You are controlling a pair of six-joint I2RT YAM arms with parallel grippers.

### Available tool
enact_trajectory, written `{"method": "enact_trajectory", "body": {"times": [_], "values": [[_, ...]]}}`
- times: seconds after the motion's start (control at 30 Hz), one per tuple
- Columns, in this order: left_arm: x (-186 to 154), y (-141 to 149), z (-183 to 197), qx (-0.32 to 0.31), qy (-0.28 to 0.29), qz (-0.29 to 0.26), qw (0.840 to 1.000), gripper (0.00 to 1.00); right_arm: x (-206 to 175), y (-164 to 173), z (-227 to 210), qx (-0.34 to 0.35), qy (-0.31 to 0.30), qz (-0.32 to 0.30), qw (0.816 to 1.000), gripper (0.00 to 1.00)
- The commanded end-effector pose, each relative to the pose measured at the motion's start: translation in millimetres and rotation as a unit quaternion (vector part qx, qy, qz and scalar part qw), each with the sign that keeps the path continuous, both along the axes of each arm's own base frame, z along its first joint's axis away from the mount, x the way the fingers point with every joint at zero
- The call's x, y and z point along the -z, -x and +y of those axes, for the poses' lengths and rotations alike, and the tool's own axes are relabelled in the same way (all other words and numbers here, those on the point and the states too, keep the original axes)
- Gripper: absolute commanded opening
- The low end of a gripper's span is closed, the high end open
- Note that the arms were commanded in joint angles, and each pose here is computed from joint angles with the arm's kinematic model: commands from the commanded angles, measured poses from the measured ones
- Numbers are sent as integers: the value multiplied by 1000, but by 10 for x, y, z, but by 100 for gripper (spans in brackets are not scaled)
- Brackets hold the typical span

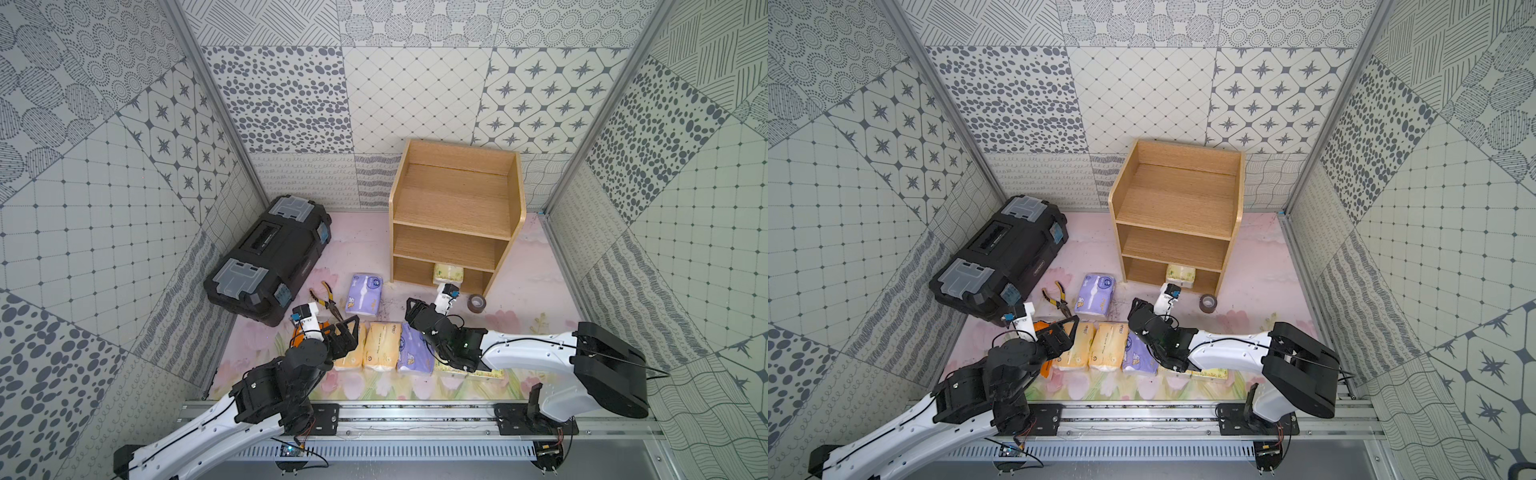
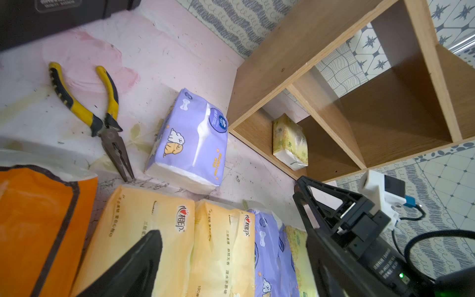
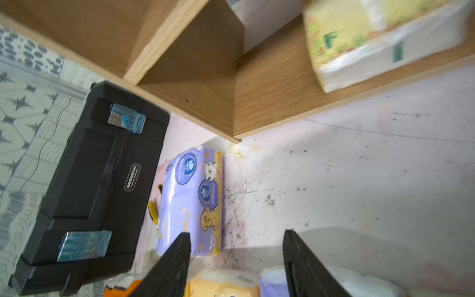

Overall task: Remove the tissue boxes from the shelf
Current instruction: Pick up a box of tissues from the shelf.

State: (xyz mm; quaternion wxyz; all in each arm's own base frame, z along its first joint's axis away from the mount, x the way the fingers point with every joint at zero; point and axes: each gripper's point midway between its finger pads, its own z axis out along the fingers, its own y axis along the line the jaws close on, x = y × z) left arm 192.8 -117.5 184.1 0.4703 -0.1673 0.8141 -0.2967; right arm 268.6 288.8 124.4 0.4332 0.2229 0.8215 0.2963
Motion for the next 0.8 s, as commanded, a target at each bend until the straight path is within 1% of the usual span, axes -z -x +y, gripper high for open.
{"method": "enact_trajectory", "body": {"times": [0.0, 0.13, 0.2, 0.33, 0.53, 0.77], "values": [[-250, -120, -447, 41, 97, -21, 994, 92, -13, -129, -211, 43, -61, 3, 997, 61], [-172, -178, -554, 44, 94, -13, 995, 91, 111, -263, -484, 83, -78, 8, 993, 61], [-134, -199, -576, 41, 96, -9, 995, 91, 101, -339, -564, 103, -97, 7, 990, 62], [-1, -238, -554, 18, 104, 4, 994, 91, 141, -484, -709, 139, -115, 7, 984, 60], [151, -249, -480, -9, 116, 19, 993, 91, 238, -686, -833, 164, -129, 4, 978, 55], [259, -235, -452, -18, 125, 29, 992, 92, 319, -828, -931, 189, -125, 0, 974, 52]]}}
